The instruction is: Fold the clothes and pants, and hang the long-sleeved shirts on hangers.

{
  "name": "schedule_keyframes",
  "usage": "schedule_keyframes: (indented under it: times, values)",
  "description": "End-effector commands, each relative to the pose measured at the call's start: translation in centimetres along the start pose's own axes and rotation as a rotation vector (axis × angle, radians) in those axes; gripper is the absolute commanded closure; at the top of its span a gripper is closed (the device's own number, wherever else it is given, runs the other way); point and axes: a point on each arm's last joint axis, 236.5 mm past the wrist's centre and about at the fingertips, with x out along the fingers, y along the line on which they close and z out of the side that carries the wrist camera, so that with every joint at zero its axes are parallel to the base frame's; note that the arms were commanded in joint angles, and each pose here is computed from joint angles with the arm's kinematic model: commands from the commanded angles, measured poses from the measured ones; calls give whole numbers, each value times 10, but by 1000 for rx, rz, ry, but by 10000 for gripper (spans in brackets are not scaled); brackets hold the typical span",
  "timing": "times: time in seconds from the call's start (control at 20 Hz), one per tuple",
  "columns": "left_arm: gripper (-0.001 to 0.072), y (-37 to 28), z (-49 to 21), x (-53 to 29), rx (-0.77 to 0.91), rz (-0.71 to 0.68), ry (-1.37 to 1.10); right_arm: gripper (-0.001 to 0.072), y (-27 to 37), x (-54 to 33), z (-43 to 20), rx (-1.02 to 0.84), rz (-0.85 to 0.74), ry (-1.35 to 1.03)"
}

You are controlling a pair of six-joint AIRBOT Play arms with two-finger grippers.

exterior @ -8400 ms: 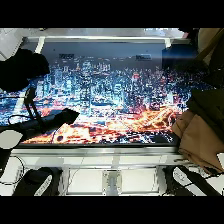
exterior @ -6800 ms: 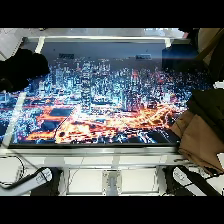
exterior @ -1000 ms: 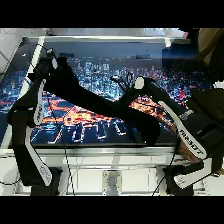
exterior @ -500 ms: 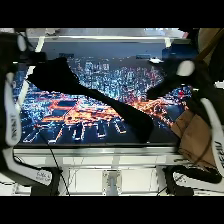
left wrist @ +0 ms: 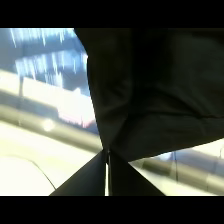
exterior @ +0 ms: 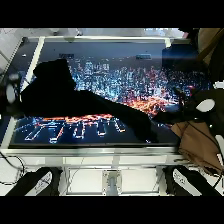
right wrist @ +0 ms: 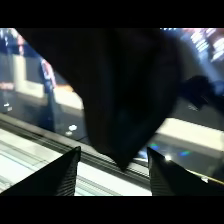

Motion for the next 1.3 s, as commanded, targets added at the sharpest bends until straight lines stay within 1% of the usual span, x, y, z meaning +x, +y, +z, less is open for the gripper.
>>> schedule_keyframes:
  times: [0.0,0.1,0.35,0.5,0.65,0.95,1.05,1.25]
  values:
    - [696,-3,-76,34,-64,14,79,226,11,27,5,23,34,-73]
    - [696,-2,-91,38,-90,17,85,226,20,28,21,7,41,-136]
    - [696,-2,-98,40,-101,18,89,227,32,50,7,-152,-20,-71]
    - [696,-2,-98,40,-100,18,89,227,22,63,16,-247,-121,-95]
    - [696,-2,-98,40,-100,17,89,227,21,75,16,-243,-137,-68]
    - [696,-2,-98,40,-100,17,89,229,19,106,14,-345,-197,90]
    - [696,-2,-98,40,-100,17,89,230,9,110,16,-352,-238,146]
    - [696,-2,-98,40,-100,17,89,234,9,119,25,-338,-237,182]
